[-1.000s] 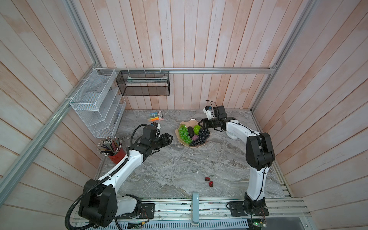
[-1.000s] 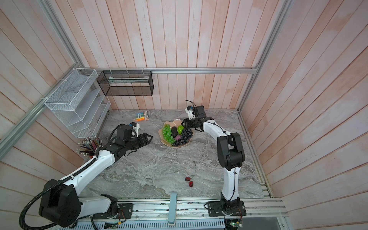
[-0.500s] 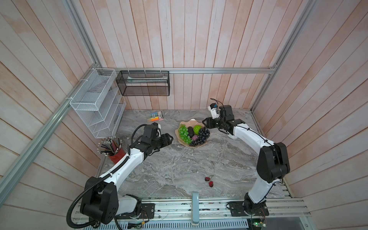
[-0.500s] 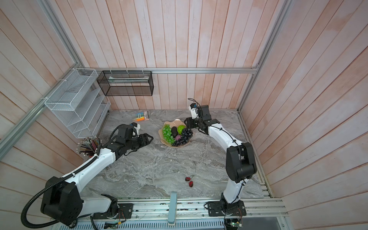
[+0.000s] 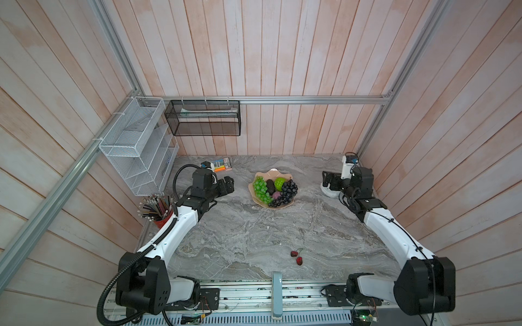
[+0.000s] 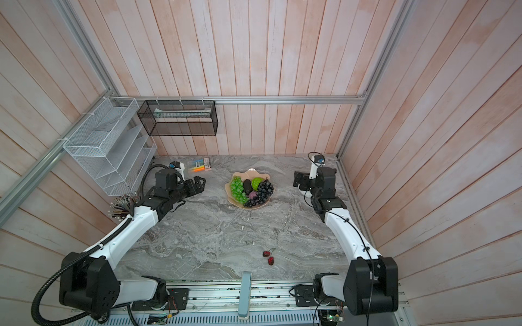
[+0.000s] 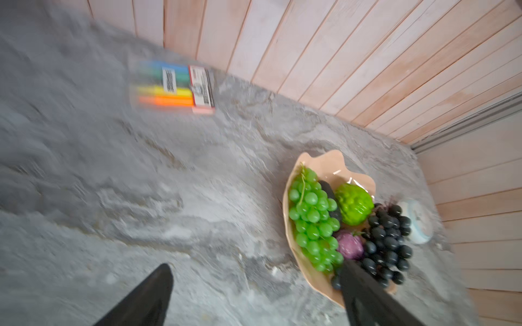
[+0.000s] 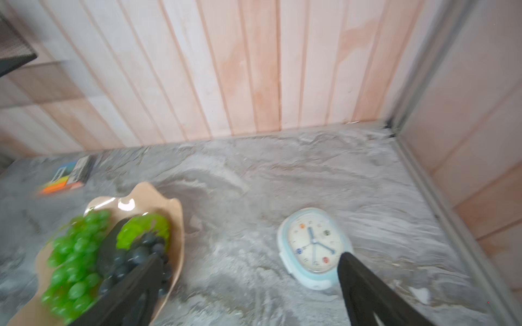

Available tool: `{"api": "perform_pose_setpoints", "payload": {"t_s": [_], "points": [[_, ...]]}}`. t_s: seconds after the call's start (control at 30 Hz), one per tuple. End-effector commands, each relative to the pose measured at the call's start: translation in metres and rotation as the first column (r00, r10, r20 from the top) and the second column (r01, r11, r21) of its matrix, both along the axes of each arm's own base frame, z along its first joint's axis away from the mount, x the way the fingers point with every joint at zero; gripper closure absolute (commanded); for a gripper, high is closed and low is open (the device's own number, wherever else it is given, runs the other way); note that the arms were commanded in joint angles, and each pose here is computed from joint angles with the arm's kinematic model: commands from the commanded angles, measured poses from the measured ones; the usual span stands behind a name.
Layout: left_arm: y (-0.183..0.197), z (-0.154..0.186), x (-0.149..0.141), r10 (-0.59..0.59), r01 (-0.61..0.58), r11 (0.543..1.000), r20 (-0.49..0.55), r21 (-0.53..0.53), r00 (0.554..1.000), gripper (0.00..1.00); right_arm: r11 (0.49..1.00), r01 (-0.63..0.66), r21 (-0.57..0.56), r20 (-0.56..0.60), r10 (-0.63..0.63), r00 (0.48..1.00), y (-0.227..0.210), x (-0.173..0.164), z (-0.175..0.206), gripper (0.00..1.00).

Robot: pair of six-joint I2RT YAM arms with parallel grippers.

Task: Arrange fruit in a fruit bowl
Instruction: Place the fruits in the fruit bowl.

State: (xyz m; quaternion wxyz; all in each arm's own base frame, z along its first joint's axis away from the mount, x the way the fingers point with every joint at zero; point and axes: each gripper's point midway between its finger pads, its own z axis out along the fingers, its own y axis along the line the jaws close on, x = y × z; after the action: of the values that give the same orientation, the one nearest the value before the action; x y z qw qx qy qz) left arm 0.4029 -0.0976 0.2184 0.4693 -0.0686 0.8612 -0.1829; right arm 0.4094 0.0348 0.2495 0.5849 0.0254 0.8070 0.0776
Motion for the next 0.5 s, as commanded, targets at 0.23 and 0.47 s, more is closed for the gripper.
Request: {"api": "perform_pose_setpoints", "payload": {"t_s": [0.23, 0.47], "points": [[0.089, -0.038, -0.019, 0.184, -0.254, 0.929, 0.261, 0.271, 0.948, 0.0, 0.98, 0.131, -0.148, 0.265, -0.088, 0.96, -0.037, -0.043, -0.013, 0.02], [0.096, -0.062, -0.025, 0.147, -0.281, 0.889, 0.355, 0.361, 0.923, 0.0, 0.97, 0.213, -0.12, 0.26, -0.176, 0.949, -0.059, -0.063, -0.077, 0.02]]}}
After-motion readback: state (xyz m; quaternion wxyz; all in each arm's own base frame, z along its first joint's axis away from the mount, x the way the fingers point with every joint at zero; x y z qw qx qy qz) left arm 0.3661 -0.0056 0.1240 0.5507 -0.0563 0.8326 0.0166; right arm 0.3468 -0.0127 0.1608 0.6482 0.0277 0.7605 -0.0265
